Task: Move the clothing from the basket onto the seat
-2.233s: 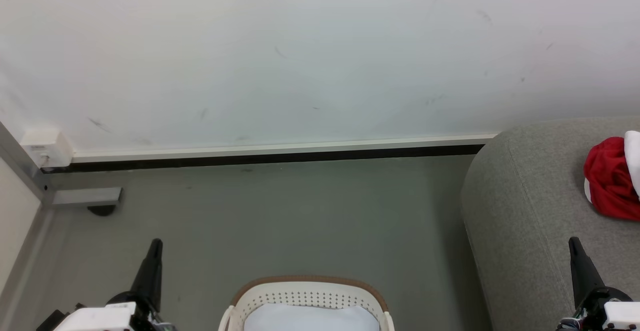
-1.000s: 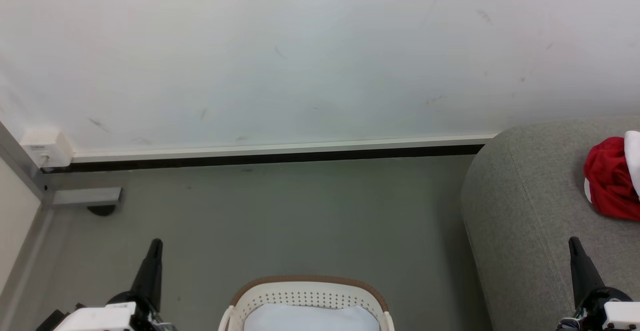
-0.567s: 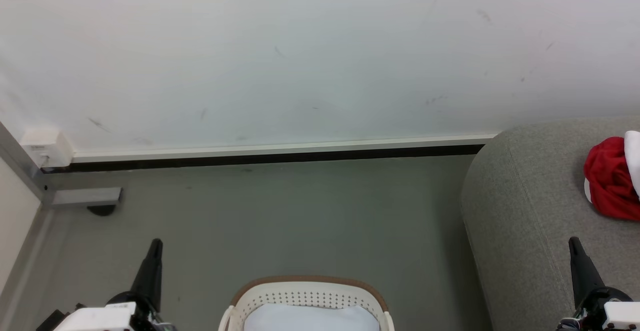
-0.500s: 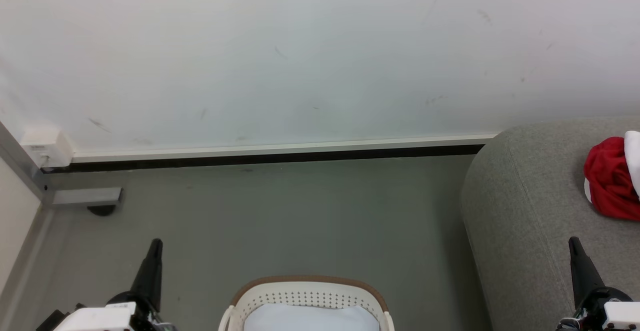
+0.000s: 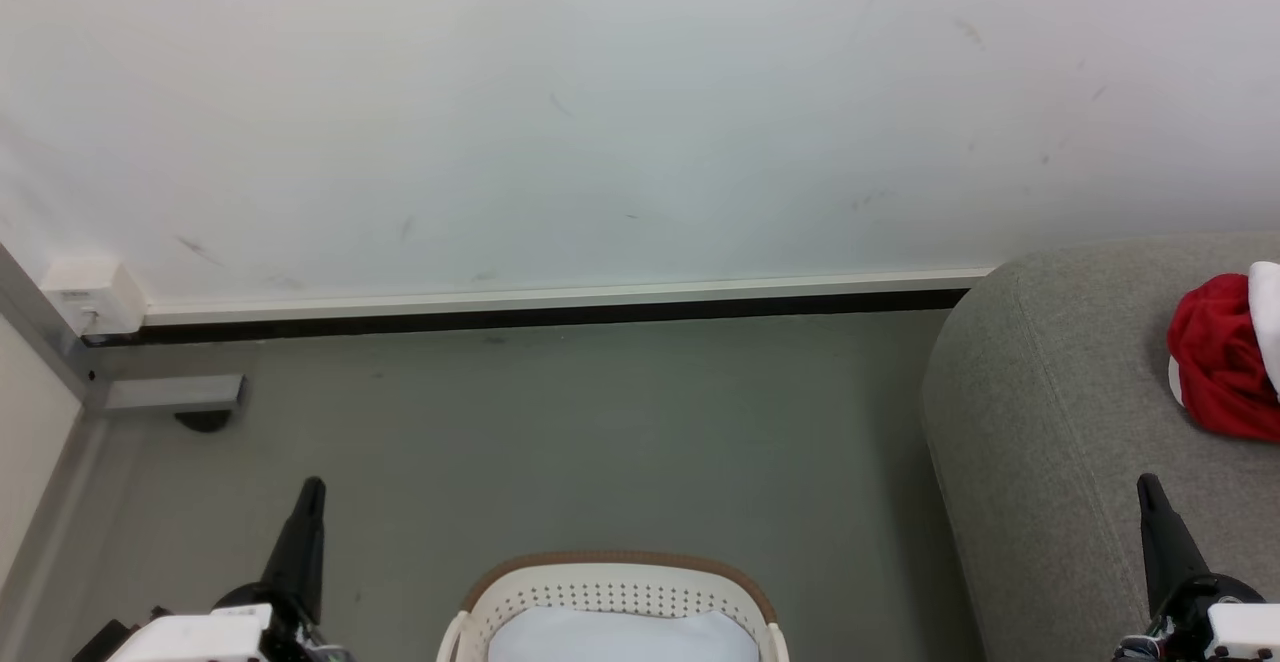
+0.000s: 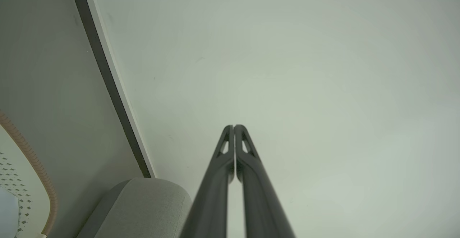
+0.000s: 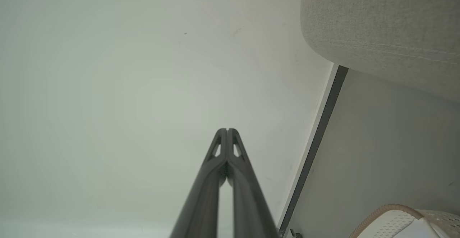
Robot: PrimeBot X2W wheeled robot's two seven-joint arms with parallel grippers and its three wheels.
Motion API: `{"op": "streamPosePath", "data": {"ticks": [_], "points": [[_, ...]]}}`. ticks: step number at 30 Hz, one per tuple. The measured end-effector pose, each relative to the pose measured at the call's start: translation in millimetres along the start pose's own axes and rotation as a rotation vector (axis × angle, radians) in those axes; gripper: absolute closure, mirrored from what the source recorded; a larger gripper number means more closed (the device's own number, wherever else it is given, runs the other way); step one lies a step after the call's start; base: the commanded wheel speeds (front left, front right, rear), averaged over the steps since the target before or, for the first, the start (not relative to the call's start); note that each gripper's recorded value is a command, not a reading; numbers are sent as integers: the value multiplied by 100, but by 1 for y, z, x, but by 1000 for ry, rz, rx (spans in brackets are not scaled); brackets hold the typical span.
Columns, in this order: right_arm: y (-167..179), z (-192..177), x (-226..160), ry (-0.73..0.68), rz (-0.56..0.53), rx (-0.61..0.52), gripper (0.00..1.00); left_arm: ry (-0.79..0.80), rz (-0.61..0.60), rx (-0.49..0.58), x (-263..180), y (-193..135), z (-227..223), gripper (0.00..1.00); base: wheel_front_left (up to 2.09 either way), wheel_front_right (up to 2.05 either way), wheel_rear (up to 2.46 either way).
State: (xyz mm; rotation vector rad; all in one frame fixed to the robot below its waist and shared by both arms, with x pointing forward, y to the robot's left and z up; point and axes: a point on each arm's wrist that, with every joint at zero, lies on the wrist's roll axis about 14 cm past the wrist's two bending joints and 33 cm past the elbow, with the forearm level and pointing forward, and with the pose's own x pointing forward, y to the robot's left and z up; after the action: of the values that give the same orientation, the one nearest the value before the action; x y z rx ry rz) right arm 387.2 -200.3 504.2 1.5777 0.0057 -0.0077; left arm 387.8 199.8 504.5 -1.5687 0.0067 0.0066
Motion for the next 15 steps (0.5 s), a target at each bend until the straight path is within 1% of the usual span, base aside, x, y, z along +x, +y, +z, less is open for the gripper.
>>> {"op": "streamPosePath", "data": {"ticks": [15], "points": [[0, 0, 0, 0, 0, -1, 100, 0, 0, 0, 0, 0, 0, 100, 0, 0, 0]]}}
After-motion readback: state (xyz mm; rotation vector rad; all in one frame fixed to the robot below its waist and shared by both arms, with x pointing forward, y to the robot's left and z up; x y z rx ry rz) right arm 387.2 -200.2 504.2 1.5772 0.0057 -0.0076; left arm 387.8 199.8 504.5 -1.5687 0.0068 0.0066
